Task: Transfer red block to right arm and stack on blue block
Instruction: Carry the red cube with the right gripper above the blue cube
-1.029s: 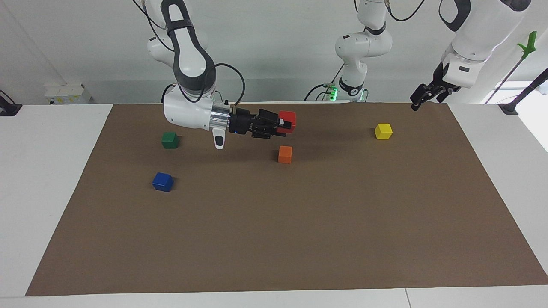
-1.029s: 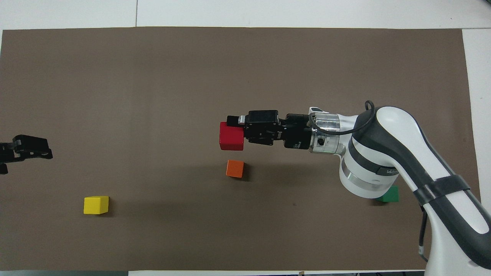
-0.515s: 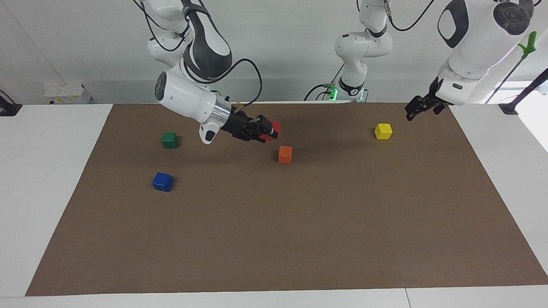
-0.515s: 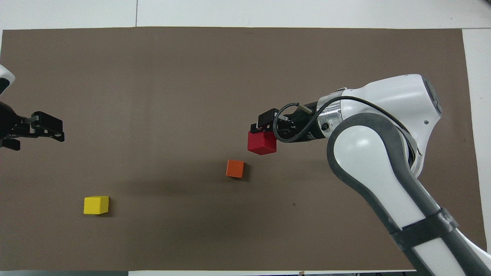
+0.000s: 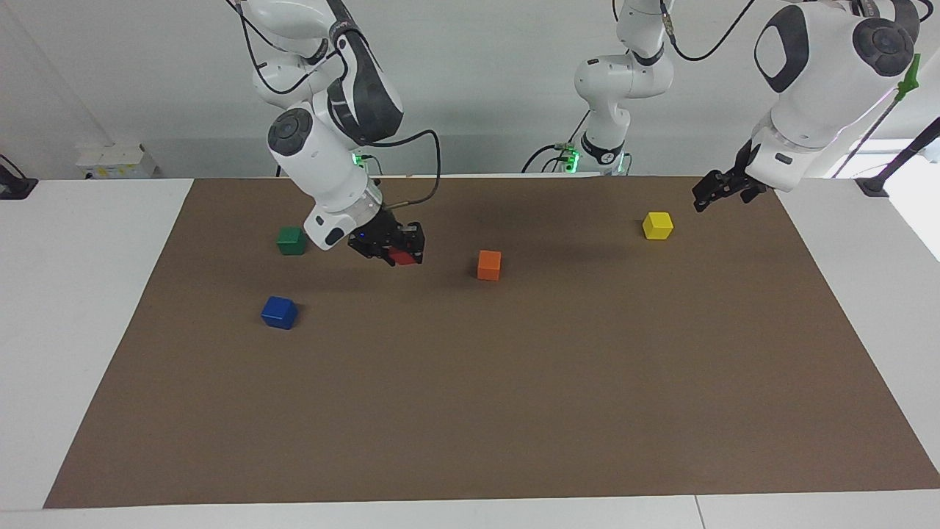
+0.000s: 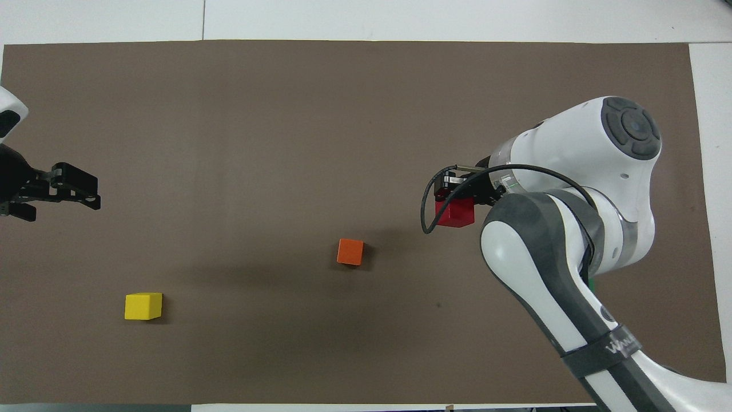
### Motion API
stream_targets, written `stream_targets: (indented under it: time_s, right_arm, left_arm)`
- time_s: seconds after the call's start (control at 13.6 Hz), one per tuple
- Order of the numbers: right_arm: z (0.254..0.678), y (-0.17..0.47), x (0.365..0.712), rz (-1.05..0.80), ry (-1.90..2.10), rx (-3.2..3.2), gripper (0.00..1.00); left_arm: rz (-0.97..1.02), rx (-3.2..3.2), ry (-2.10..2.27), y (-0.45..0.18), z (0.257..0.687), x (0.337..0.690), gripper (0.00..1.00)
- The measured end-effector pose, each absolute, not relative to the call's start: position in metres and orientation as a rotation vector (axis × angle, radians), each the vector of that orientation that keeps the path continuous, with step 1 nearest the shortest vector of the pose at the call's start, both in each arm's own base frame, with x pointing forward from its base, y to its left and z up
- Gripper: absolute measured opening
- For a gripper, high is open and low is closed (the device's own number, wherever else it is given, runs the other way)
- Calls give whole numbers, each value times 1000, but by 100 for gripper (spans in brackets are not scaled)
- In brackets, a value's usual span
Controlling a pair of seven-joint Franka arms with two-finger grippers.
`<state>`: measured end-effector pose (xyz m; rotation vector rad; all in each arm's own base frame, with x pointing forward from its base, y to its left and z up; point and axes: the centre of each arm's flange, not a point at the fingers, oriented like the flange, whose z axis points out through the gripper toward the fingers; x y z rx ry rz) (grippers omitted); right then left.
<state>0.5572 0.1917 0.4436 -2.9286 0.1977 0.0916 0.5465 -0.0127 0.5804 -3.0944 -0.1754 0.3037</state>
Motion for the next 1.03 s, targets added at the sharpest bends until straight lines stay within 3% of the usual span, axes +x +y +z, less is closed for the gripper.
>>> stream_targets:
  time_s: [0.59,1.03]
  right_arm:
    - [431,84,572,88,314,-3241,56]
    - [385,35,568,-33,398,-3227,56]
  left_arm:
    - [255,-3103,-152,-20,598,541,100]
    - [184,-3112,-138,-25,601,546,100]
